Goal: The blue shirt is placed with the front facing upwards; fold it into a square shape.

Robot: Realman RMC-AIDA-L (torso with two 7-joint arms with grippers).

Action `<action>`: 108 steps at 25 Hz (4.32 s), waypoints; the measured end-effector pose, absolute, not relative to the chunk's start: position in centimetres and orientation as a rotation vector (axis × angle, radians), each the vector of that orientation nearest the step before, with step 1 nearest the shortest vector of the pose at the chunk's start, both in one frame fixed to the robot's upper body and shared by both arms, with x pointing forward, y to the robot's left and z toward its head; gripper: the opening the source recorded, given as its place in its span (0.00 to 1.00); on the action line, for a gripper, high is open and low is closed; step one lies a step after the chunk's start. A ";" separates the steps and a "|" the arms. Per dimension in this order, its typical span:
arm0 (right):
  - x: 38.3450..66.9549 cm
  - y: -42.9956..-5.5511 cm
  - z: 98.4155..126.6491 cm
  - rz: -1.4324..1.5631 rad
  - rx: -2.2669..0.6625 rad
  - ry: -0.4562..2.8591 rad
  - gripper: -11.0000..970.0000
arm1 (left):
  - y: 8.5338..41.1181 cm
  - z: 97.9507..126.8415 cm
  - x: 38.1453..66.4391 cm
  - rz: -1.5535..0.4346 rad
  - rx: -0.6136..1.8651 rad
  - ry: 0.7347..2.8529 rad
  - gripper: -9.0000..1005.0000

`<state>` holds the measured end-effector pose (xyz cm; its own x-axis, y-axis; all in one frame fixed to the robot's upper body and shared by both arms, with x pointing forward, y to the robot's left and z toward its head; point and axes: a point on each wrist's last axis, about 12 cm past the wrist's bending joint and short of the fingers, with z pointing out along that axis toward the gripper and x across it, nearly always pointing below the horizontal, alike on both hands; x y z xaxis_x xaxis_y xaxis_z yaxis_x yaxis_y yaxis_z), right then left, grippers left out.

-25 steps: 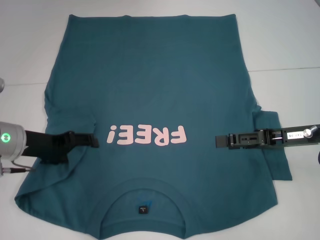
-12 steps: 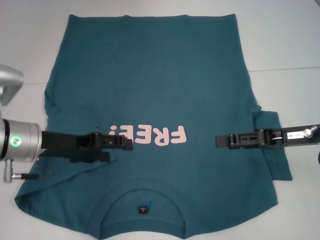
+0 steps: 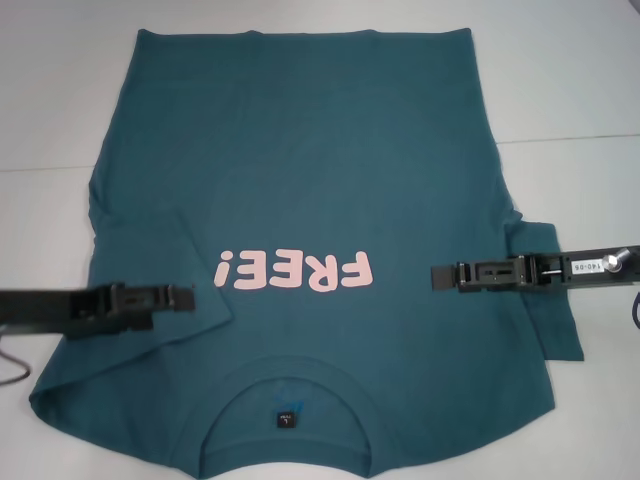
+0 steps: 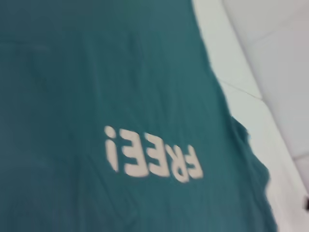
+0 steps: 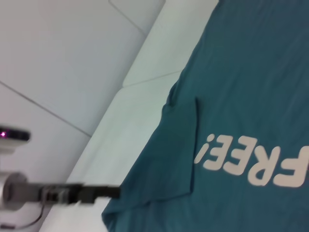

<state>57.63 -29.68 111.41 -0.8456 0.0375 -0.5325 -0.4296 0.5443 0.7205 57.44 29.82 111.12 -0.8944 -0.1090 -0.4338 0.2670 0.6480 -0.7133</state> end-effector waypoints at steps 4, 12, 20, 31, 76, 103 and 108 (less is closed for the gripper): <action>57.9 -30.0 111.3 1.237 -0.256 2.269 0.97 | 30.1 110.9 55.7 -1.223 0.248 2.338 0.95; 57.9 -32.3 111.7 1.176 -0.190 2.246 0.97 | 29.0 108.8 51.2 -1.181 0.678 2.066 0.95; 57.0 -35.6 113.8 1.166 -0.162 2.248 0.97 | 28.8 108.7 49.6 -1.282 0.606 1.916 0.95; 56.3 -41.0 115.0 1.083 0.162 2.412 0.97 | 29.0 109.1 49.0 -1.386 0.510 1.910 0.95; 62.6 -34.8 109.8 0.759 0.349 2.521 0.97 | 28.3 109.4 50.2 -1.437 0.412 1.898 0.95; 62.1 -34.9 109.2 0.752 0.369 2.531 0.97 | 28.2 109.4 50.4 -1.431 0.401 1.891 0.95; 62.2 -34.4 109.0 0.748 0.364 2.529 0.97 | 28.2 109.4 50.4 -1.429 0.400 1.891 0.95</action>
